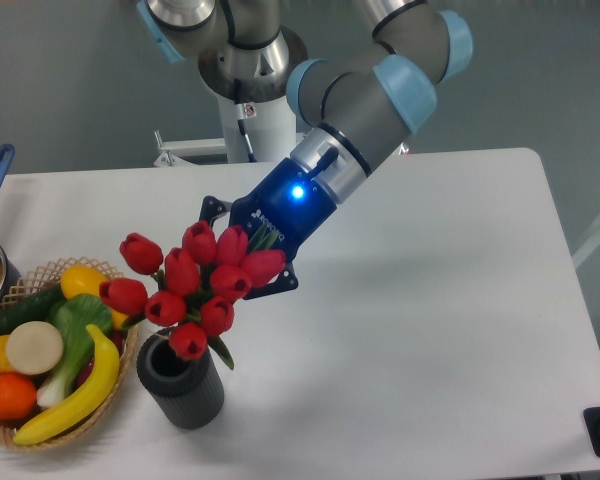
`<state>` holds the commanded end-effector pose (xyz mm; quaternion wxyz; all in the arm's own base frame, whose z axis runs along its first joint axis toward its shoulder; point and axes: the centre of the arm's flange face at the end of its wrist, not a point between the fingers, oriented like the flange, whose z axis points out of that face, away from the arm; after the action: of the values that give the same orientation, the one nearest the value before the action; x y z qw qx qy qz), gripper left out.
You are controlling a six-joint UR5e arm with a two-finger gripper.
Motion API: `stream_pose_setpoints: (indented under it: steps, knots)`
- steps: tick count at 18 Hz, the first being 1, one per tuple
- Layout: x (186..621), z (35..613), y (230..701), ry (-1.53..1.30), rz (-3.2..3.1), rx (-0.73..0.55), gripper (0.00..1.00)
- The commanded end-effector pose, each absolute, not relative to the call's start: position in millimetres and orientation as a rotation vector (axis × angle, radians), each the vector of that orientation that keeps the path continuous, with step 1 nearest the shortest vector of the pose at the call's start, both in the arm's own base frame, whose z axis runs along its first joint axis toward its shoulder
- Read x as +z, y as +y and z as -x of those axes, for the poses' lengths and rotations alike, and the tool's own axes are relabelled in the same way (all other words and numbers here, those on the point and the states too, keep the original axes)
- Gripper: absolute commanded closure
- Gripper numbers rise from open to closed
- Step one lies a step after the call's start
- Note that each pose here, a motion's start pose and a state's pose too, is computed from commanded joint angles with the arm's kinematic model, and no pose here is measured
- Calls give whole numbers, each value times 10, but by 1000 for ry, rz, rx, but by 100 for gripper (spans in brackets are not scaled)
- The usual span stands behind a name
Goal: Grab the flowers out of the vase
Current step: 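Lift the gripped tulips up out of the black vase, then carry the tulips away from the vase over the open table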
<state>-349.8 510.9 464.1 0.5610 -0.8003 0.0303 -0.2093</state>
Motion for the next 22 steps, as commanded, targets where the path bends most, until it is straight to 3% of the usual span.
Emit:
stream_pose_setpoints:
  steps: [15, 19, 22]
  knots:
    - [4953, 3905, 4808, 44, 1829, -427, 100]
    - [4854, 4344, 4488, 114, 1849, -221, 100]
    - [4657, 4765, 4150, 61, 2007, 12, 100]
